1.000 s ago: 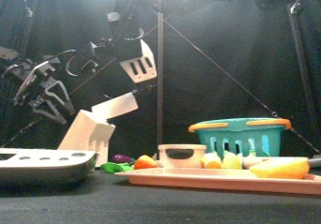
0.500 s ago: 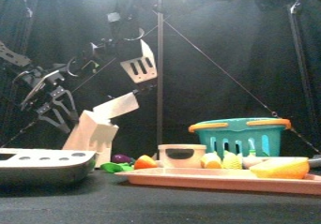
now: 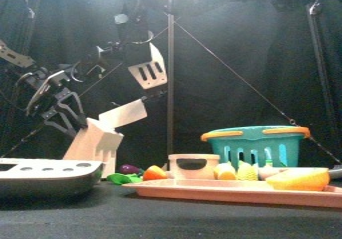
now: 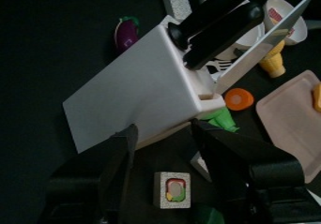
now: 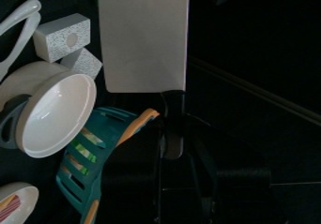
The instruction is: Place cleaver back in holder
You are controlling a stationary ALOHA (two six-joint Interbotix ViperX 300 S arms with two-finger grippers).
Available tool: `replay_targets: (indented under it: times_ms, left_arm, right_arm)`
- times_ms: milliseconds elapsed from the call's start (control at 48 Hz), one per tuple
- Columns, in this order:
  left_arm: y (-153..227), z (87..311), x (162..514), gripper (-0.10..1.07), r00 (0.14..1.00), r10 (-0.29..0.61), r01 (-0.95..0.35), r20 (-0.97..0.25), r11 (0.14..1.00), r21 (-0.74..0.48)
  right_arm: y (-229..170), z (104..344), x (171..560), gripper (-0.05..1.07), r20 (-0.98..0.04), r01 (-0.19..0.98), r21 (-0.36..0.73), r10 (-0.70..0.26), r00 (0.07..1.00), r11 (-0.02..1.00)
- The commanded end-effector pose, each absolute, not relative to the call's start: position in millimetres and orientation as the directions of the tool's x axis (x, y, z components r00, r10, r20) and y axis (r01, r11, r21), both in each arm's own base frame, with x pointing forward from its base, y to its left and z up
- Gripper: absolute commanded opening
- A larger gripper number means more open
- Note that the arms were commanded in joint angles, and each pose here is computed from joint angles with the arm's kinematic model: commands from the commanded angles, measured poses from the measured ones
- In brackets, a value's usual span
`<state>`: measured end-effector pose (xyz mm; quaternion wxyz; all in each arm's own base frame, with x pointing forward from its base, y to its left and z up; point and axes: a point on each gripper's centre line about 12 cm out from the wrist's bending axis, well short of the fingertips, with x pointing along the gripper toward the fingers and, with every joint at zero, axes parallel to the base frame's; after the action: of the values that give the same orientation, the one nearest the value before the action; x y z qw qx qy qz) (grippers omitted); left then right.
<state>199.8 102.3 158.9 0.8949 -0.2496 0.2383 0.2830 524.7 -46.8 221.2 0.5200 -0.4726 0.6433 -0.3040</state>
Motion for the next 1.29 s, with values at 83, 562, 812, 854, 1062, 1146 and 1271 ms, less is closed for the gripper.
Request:
replay_targets:
  times_ms: [83,562,812,854,1062,1146,1271]
  left_arm:
    - [103,169,208,0.87,0.746,0.389,-0.609,-0.540,0.727,-0.318]
    - [97,173,214,0.87,0.767,0.364,-0.578,-0.528,0.750,-0.322]
    - [95,174,216,0.87,0.771,0.357,-0.571,-0.527,0.755,-0.324]
    - [95,173,216,0.87,0.770,0.357,-0.572,-0.529,0.754,-0.325]
    - [97,169,220,0.87,0.759,0.354,-0.580,-0.547,0.749,-0.321]
    - [98,167,223,0.87,0.753,0.351,-0.583,-0.556,0.747,-0.318]
    - [101,165,228,0.87,0.749,0.352,-0.587,-0.561,0.746,-0.315]
  right_arm:
    - [-45,239,526,0.53,-0.384,-0.256,-0.894,-0.923,0.020,0.367]
    - [-46,240,528,0.53,-0.378,-0.256,-0.899,-0.925,0.044,0.355]
    - [-46,242,530,0.53,-0.369,-0.257,-0.903,-0.928,0.053,0.345]
    - [-46,242,530,0.53,-0.364,-0.256,-0.905,-0.930,0.057,0.339]
    - [-46,249,534,0.53,-0.356,-0.237,-0.914,-0.931,0.084,0.328]
    - [-46,250,535,0.53,-0.357,-0.235,-0.915,-0.930,0.091,0.328]
    - [-46,249,535,0.53,-0.357,-0.236,-0.915,-0.930,0.092,0.328]
